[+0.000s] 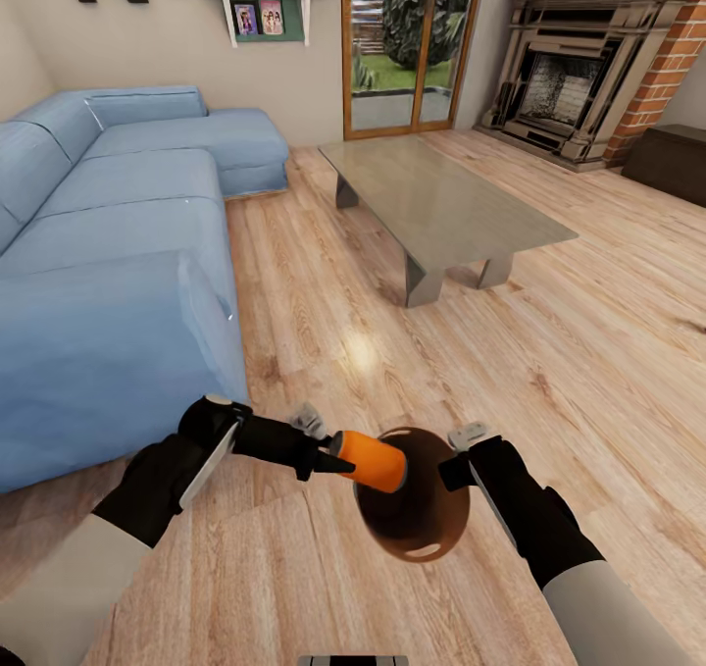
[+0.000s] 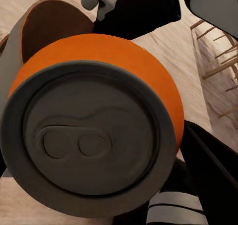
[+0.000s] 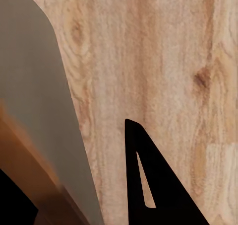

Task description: Put the three can of soda from the living room inside the tash can in the kitchen.

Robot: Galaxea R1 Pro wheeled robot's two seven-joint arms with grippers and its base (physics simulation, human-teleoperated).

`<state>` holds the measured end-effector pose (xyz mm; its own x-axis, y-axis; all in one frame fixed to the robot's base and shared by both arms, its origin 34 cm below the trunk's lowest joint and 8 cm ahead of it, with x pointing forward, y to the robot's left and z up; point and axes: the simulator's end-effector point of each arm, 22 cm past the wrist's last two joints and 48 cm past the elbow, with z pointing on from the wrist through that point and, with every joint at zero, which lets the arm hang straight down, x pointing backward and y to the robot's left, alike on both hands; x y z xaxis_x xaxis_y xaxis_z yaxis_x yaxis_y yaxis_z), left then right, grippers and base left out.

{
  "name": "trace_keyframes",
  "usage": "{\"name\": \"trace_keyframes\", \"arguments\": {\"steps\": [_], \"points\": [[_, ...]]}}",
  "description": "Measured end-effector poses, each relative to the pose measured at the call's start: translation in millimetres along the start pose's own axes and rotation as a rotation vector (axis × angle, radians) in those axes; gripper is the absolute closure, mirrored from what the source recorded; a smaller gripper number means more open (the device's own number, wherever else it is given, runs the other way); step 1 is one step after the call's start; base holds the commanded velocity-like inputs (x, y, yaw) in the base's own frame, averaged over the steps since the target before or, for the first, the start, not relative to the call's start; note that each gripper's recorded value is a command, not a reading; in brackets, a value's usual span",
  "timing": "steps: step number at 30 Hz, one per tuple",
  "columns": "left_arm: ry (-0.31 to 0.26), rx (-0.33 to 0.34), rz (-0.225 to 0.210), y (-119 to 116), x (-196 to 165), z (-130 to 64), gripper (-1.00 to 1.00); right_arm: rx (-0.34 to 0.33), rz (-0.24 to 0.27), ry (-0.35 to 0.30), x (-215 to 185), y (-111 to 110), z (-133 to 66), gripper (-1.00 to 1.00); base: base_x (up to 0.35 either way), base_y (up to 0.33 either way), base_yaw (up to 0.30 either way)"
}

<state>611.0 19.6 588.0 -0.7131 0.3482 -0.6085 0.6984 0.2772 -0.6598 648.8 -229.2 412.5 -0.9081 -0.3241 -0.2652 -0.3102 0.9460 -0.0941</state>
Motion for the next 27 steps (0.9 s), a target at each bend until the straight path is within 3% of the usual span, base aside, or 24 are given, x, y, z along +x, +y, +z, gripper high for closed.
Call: {"name": "trace_keyframes", "arguments": {"steps": [5, 9, 11, 14, 15, 18, 21, 23, 27], "points": [[0.057, -0.038, -0.011, -1.9, 9.2, 25.8, 1.0, -0.012, 0.0, -0.003, -2.0, 6.2, -0.4, 1.0, 0.0, 0.0, 0.0], [0.089, -0.116, -0.006, 9.8, 15.3, 37.8, 1.0, -0.012, -0.001, -0.004, -2.7, 7.8, -0.5, 1.0, 0.0, 0.0, 0.0], [0.097, -0.152, -0.033, 14.3, 16.5, 42.8, 1.0, 0.006, -0.012, -0.005, -3.1, 4.6, -0.8, 1.0, 0.0, 0.0, 0.0], [0.131, -0.186, -0.004, 15.1, 22.6, 54.7, 1.0, 0.011, -0.023, -0.005, -3.9, 6.7, -0.9, 1.0, 0.0, 0.0, 0.0], [0.154, -0.215, 0.015, 17.4, 27.2, 61.7, 1.0, 0.044, -0.049, 0.0, -3.2, 1.5, -0.7, 1.0, 0.0, 0.0, 0.0], [0.179, -0.272, 0.045, 20.2, 29.4, 75.1, 1.0, 0.079, -0.054, 0.004, -2.3, -3.3, -0.1, 1.0, 0.0, 0.0, 0.0], [0.194, -0.292, 0.039, 16.1, 29.6, 85.6, 1.0, 0.034, -0.055, 0.018, 2.8, 7.9, 3.5, 1.0, 0.0, 0.0, 0.0], [0.209, -0.303, 0.048, 14.3, 31.9, 90.5, 1.0, -0.024, -0.028, 0.033, 8.5, 21.6, 6.8, 1.0, 0.0, 0.0, 0.0], [0.227, -0.321, 0.065, 12.4, 34.1, 97.4, 1.0, 0.007, -0.048, -0.004, -5.2, 15.9, -1.0, 1.0, 0.0, 0.0, 0.0]]}}
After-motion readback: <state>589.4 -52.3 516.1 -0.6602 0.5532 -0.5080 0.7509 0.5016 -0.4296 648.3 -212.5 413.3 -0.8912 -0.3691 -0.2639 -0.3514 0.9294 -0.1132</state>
